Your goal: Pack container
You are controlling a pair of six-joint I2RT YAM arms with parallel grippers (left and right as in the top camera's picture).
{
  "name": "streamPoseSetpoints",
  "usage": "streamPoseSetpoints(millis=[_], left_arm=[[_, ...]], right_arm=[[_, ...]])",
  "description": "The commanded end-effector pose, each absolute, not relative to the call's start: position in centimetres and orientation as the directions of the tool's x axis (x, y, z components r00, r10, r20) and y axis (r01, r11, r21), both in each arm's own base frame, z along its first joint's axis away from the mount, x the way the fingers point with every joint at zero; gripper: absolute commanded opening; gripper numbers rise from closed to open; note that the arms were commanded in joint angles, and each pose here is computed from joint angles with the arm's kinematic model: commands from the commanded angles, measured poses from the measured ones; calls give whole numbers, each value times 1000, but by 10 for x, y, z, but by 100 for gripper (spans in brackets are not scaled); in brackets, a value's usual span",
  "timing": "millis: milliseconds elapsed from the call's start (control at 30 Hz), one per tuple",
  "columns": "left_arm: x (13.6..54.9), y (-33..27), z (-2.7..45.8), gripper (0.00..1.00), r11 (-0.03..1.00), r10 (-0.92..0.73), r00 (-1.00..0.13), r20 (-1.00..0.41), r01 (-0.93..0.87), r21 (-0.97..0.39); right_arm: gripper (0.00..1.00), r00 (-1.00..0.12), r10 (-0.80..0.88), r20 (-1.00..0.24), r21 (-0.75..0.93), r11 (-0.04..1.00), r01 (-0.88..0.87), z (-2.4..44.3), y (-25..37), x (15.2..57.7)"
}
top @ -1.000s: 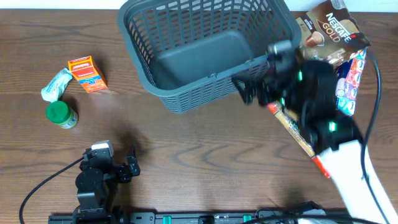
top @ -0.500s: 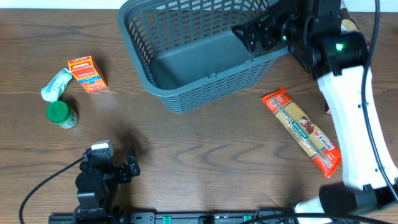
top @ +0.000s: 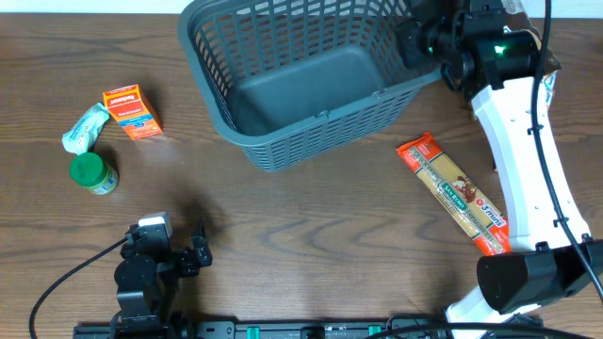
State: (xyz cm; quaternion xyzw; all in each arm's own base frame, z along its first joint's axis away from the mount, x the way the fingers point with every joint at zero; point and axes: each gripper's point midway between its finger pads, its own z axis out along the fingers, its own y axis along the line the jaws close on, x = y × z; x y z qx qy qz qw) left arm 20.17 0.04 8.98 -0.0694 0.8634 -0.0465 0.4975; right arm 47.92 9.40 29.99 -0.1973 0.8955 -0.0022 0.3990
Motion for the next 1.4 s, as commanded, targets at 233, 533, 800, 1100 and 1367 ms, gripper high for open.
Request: streamPoseSetpoints(millis=[233, 533, 800, 1100, 1367], left_arm=[[202, 1, 87, 99, 988, -156, -496, -854, -68, -141], [202, 1, 87, 99, 988, -156, -496, -854, -68, -141], [202, 1, 87, 98, 988, -156, -496, -854, -68, -141], [202, 1, 87, 98, 988, -156, -496, -854, -68, -141], [202, 1, 87, 99, 988, -156, -496, -854, -68, -141]], right_arm=[[1, -779, -255, -573, -149, 967, -207, 269, 65, 451], [1, -872, -198, -448, -96, 980, -174, 249, 65, 418], [1, -903, -181, -390, -21, 982, -187, 241, 76, 400], [1, -752, -38, -659, -96, 995, 33, 338, 27, 434], [1, -722, 140, -678, -9, 980, 199, 343, -43, 442]])
